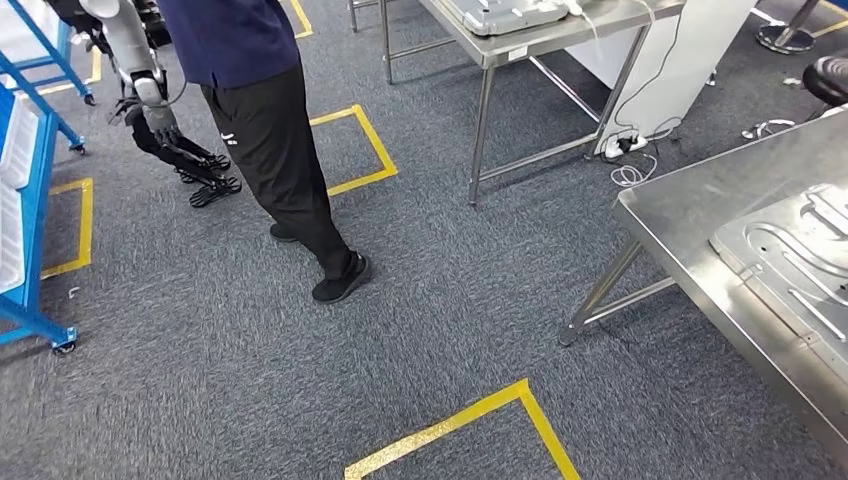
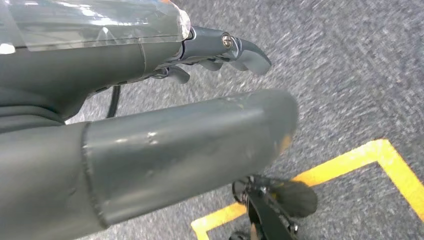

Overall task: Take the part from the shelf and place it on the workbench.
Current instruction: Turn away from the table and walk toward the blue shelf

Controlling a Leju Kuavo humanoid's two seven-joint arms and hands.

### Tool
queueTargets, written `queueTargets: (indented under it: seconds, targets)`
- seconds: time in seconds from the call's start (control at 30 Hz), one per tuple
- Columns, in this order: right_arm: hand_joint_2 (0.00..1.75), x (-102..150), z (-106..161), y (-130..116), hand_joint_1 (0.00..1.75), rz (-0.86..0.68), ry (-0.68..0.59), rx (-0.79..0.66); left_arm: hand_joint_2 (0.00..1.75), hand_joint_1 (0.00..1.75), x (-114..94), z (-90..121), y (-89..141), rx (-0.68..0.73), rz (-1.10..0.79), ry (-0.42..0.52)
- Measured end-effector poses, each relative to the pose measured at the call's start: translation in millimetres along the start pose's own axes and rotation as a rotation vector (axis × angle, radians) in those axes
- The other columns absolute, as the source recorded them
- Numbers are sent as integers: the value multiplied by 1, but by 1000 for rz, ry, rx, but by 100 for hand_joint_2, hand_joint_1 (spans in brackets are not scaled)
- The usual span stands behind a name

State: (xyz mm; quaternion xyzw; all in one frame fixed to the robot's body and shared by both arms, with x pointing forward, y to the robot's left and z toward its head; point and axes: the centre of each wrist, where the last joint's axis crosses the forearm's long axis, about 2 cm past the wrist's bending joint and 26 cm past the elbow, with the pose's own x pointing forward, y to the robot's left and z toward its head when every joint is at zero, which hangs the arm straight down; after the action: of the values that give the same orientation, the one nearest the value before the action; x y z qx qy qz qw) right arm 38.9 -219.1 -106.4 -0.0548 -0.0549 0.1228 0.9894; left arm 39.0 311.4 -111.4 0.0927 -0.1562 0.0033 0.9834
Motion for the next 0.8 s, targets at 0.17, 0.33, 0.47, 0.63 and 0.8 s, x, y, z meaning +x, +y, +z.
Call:
queueTargets:
  seconds: [0.17, 0.33, 0.47, 0.63, 0.8]
  targets:
    - [0, -1, 0, 0, 0, 1, -3, 3, 0, 0, 0, 0, -3, -1, -7, 0]
    - [0, -3, 0, 0, 0, 1, -1, 6, 0, 0, -1, 1, -3, -1, -7, 2]
    - [0, -2, 0, -1, 0, 2, -3, 10, 0, 0, 1, 0, -3, -1, -8, -4]
    - [0, -1, -1, -2, 0, 2, -11, 13, 0, 0, -2, 1, -5, -4, -10, 1]
    - [0, -4, -1, -3, 0, 5, -9, 12, 0, 0, -1, 1, -6, -5, -8, -2]
